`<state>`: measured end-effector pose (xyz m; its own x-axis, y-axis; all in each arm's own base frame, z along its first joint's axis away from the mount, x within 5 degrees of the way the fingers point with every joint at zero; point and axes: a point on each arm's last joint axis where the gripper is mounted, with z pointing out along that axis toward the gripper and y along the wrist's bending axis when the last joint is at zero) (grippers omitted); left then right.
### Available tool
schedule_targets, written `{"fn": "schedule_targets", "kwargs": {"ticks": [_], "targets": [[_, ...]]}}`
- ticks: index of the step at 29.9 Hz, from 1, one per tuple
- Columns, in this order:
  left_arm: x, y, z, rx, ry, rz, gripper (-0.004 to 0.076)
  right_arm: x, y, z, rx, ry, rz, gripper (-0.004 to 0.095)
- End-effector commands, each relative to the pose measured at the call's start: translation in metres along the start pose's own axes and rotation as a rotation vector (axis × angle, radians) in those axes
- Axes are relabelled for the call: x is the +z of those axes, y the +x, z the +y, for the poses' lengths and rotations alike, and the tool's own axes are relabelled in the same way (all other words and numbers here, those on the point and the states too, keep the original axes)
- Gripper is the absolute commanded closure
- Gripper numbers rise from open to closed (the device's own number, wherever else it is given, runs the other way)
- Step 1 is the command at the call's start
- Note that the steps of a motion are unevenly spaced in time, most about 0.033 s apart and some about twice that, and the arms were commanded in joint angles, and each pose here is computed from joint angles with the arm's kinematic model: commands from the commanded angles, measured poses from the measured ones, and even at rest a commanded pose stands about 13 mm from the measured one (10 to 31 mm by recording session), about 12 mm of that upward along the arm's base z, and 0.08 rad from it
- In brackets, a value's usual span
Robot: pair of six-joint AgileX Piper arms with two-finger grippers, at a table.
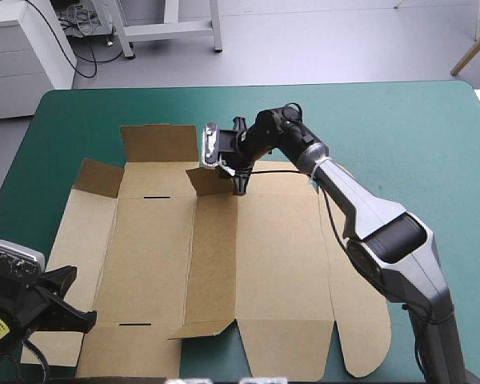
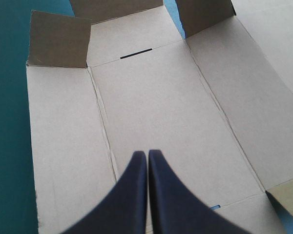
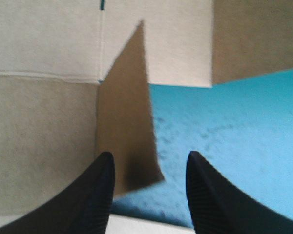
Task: Fold the box
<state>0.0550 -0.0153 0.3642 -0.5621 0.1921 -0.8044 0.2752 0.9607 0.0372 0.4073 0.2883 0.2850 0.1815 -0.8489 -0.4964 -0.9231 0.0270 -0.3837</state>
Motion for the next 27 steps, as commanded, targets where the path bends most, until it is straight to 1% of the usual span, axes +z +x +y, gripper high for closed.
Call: {"fn": "schedule_targets", "kwargs": {"ticks": [1, 3, 5, 6, 7, 9, 11, 13, 15, 17, 19, 23, 24, 27], "targets": [[-0.006, -0.012, 0.0, -0.014, -0.003, -0.09, 0.0734, -0.087, -0.007, -0.023, 0.038, 0.209, 0.008, 0.0473], [-0.006, -0.012, 0.0, -0.014, -0.003, -0.09, 0.0734, -0.109, 0.005, -0.027, 0.105, 0.236, 0.075, 0.0502], [-0.006, -0.012, 0.0, -0.014, -0.003, -0.09, 0.0734, -0.132, 0.02, -0.028, 0.211, 0.227, 0.143, 0.0549], [-0.006, -0.012, 0.0, -0.014, -0.003, -0.09, 0.0734, -0.144, 0.028, -0.027, 0.27, 0.218, 0.172, 0.0588], [-0.006, -0.012, 0.0, -0.014, -0.003, -0.09, 0.0734, -0.157, 0.037, -0.029, 0.322, 0.232, 0.183, 0.0633], [-0.006, -0.012, 0.001, -0.013, -0.005, -0.09, 0.0734, -0.185, 0.052, -0.032, 0.44, 0.288, 0.177, 0.0726], [-0.006, -0.012, 0.001, -0.012, -0.006, -0.088, 0.0734, -0.212, 0.064, -0.031, 0.517, 0.34, 0.171, 0.0793], [-0.005, -0.012, 0.001, -0.01, -0.01, -0.086, 0.0734, -0.244, 0.081, -0.026, 0.629, 0.408, 0.17, 0.0856], [-0.005, -0.012, 0.001, -0.009, -0.011, -0.085, 0.0734, -0.263, 0.095, -0.019, 0.733, 0.451, 0.178, 0.0881], [-0.005, -0.012, 0.001, -0.009, -0.011, -0.085, 0.0734, -0.284, 0.112, -0.008, 0.825, 0.49, 0.19, 0.0886], [-0.005, -0.012, 0.001, -0.009, -0.011, -0.085, 0.0734, -0.303, 0.128, 0.011, 0.92, 0.523, 0.212, 0.0886], [-0.005, -0.012, 0.001, -0.012, -0.007, -0.086, 0.0734, -0.333, 0.148, 0.061, 1.083, 0.579, 0.237, 0.0886], [-0.005, -0.012, 0.001, -0.012, -0.007, -0.086, 0.0734, -0.334, 0.153, 0.074, 1.119, 0.58, 0.249, 0.0886], [-0.005, -0.012, 0.001, -0.012, -0.007, -0.086, 0.0734, -0.344, 0.158, 0.114, 1.199, 0.611, 0.264, 0.0886]]}}
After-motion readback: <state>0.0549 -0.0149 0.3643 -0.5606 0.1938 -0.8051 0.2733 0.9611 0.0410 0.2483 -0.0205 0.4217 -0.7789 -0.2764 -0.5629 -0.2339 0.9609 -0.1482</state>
